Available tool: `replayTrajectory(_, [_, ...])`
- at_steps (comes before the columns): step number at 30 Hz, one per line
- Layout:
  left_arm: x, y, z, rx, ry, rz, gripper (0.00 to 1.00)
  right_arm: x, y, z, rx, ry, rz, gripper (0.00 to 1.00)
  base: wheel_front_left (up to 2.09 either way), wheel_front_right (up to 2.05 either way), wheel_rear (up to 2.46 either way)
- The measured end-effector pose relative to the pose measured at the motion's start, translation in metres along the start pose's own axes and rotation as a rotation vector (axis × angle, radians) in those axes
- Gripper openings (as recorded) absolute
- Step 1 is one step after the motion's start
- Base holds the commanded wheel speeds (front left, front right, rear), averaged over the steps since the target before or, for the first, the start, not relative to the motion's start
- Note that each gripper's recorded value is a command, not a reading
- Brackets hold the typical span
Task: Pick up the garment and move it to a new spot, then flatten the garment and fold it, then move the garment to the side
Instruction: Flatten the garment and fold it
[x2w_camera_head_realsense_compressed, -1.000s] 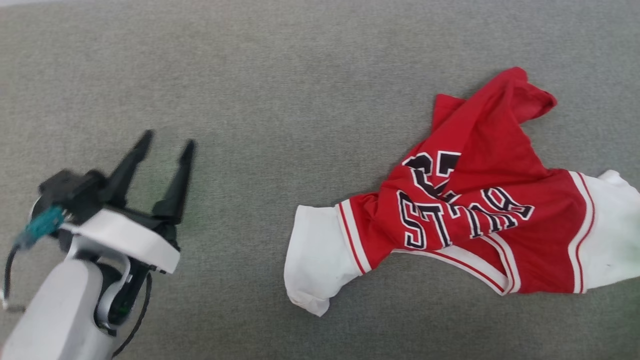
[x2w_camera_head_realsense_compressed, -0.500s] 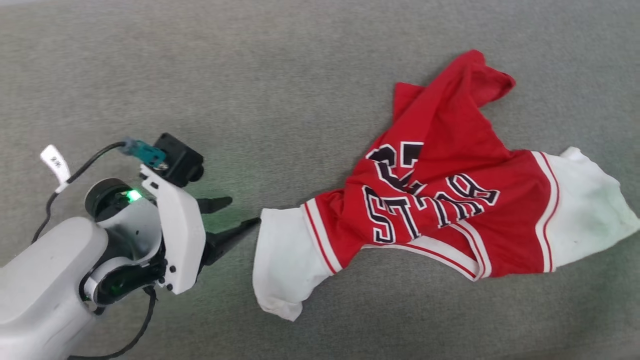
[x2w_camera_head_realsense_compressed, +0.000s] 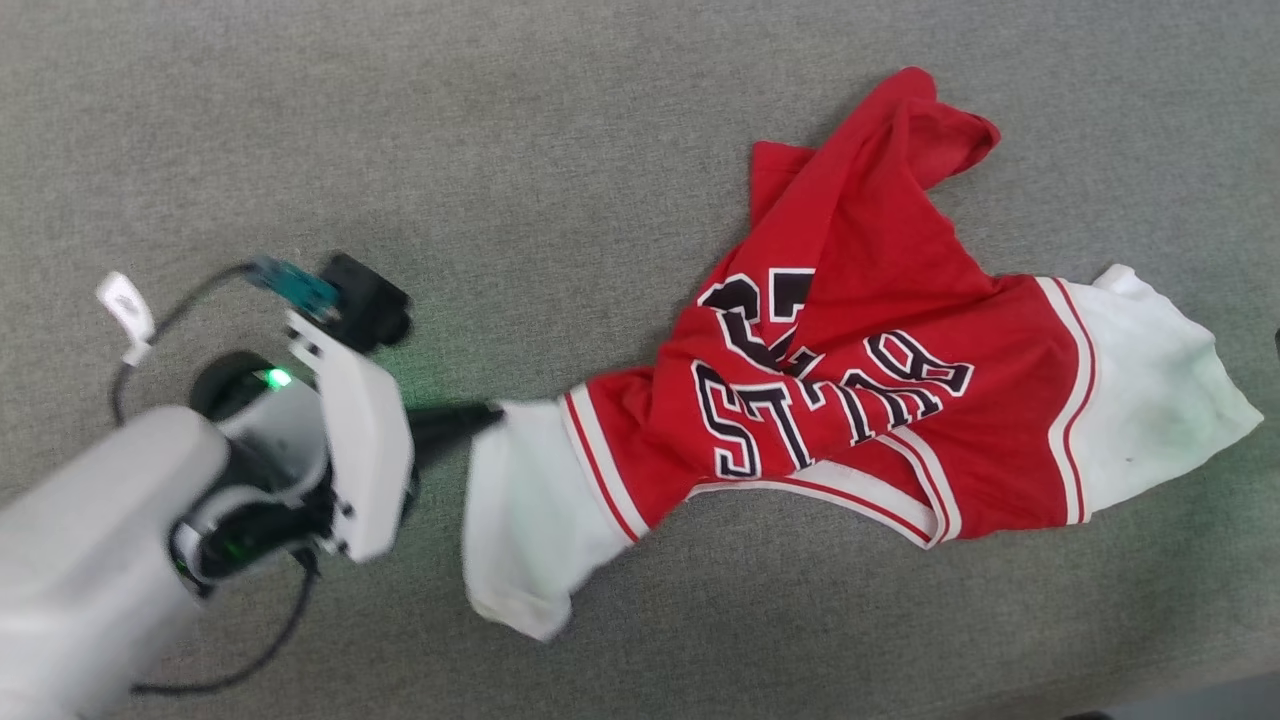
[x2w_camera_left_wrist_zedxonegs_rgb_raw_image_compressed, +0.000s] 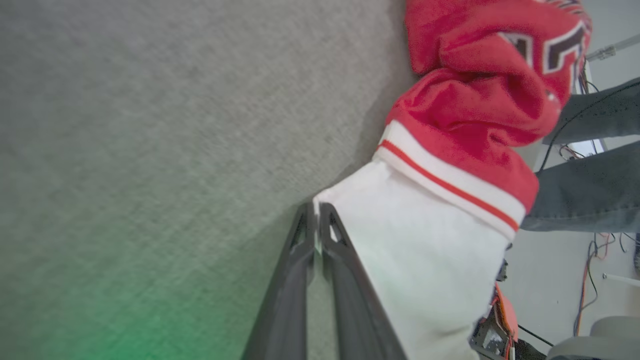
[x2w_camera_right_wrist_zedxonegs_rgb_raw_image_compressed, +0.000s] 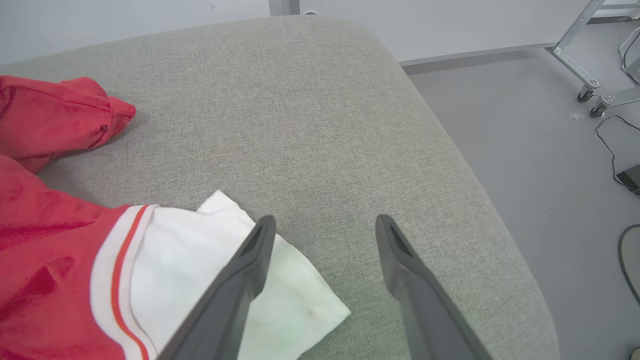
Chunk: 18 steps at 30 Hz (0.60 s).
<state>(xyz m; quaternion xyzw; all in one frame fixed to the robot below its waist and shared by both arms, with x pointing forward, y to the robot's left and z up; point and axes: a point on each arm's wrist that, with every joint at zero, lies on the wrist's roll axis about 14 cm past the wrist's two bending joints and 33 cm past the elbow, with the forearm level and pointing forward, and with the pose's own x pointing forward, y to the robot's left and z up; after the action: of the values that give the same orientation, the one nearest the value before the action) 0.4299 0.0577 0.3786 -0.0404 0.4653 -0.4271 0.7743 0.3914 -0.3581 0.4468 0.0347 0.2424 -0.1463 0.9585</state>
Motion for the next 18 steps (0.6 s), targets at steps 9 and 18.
replayTrajectory(9, [-0.057,0.101,0.065,-0.003,-0.246,0.313,0.00,0.013,0.017,0.005,-0.003,-0.029,0.034,1.00,0.00,0.00,0.00])
replayTrajectory(18, [-0.109,0.184,0.075,0.010,-0.259,0.624,0.00,0.019,0.032,0.006,-0.027,-0.034,0.073,1.00,0.00,0.00,0.00])
